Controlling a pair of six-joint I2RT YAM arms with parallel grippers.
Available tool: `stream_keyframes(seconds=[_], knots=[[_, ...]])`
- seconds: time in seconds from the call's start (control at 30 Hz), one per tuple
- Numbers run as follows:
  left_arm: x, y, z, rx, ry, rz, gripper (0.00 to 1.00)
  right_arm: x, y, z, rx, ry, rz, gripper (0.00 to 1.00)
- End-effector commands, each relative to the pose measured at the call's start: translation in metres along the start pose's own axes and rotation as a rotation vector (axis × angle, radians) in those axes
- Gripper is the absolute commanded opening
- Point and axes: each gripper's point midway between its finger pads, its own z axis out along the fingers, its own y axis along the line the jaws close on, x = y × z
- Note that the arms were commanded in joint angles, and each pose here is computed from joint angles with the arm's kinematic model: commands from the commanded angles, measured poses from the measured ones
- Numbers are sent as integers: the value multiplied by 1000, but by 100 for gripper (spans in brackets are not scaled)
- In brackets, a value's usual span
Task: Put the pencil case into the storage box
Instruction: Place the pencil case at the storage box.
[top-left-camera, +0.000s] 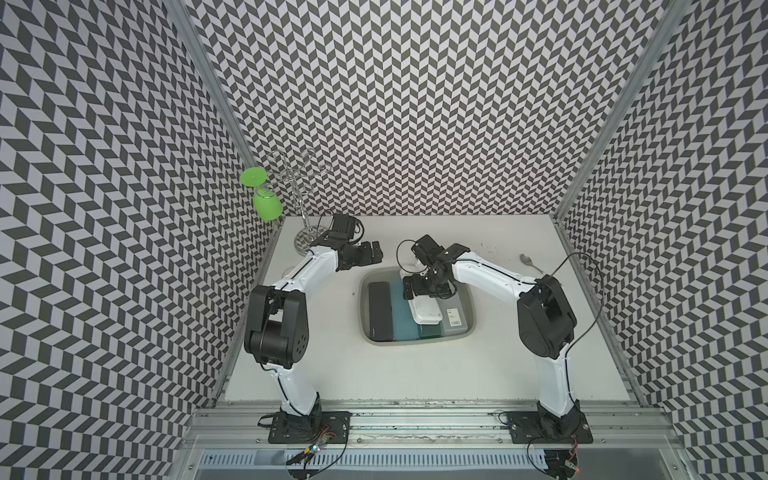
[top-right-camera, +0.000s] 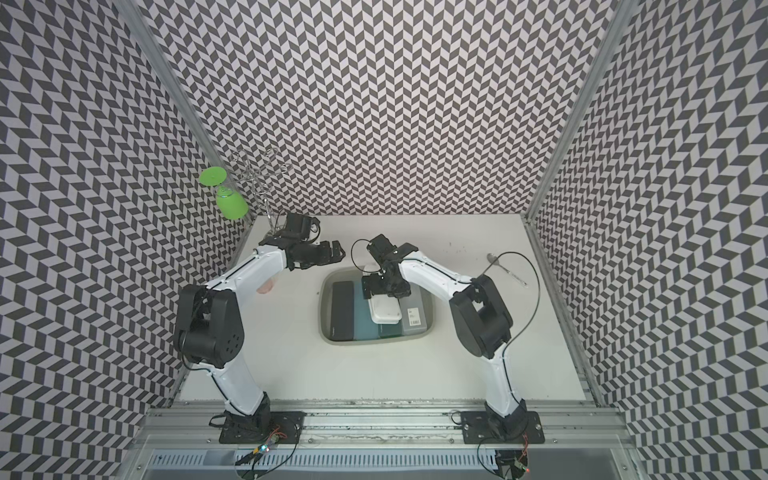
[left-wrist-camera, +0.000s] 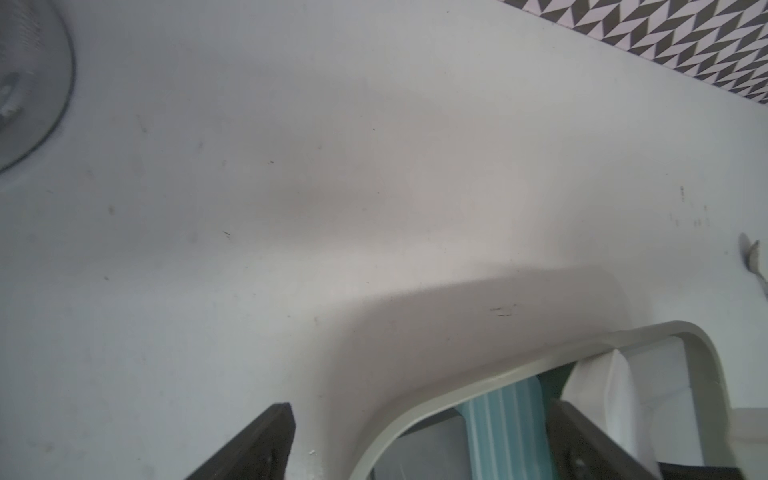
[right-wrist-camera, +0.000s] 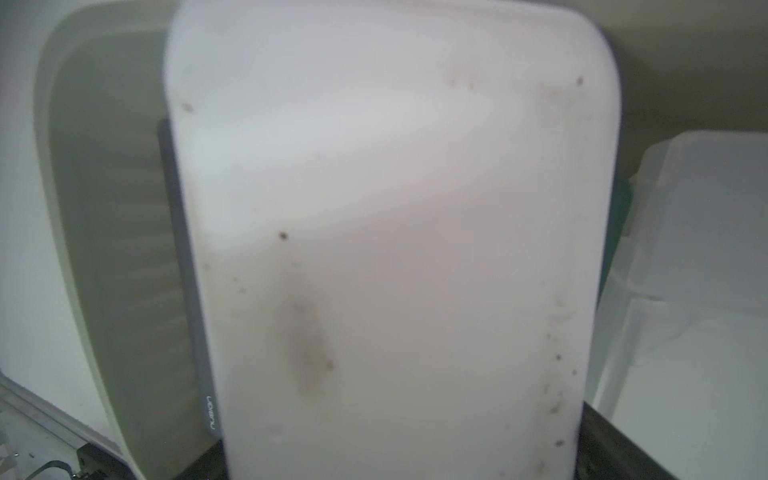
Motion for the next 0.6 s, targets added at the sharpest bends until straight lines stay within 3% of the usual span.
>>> stream_keyframes(seconds=[0.0,0.07,0.17,0.2,0.57], knots=[[10,-53,-10,171,5,-52,98,-9,11,-9,-51,-70,-49,100],[17,-70,-6,227,32,-74,88,-10,11,-9,-54,-86,-59,100],[28,-86,-3,289,74,-106,63,-13,12,-15,-71,-131,-73,100],[31,-89,-3,308,82,-121,61,-12,12,-17,-75,-140,-73,100],[71,-98,5,370,129,-220,67,-10,25,-31,-185,-204,-85,100]])
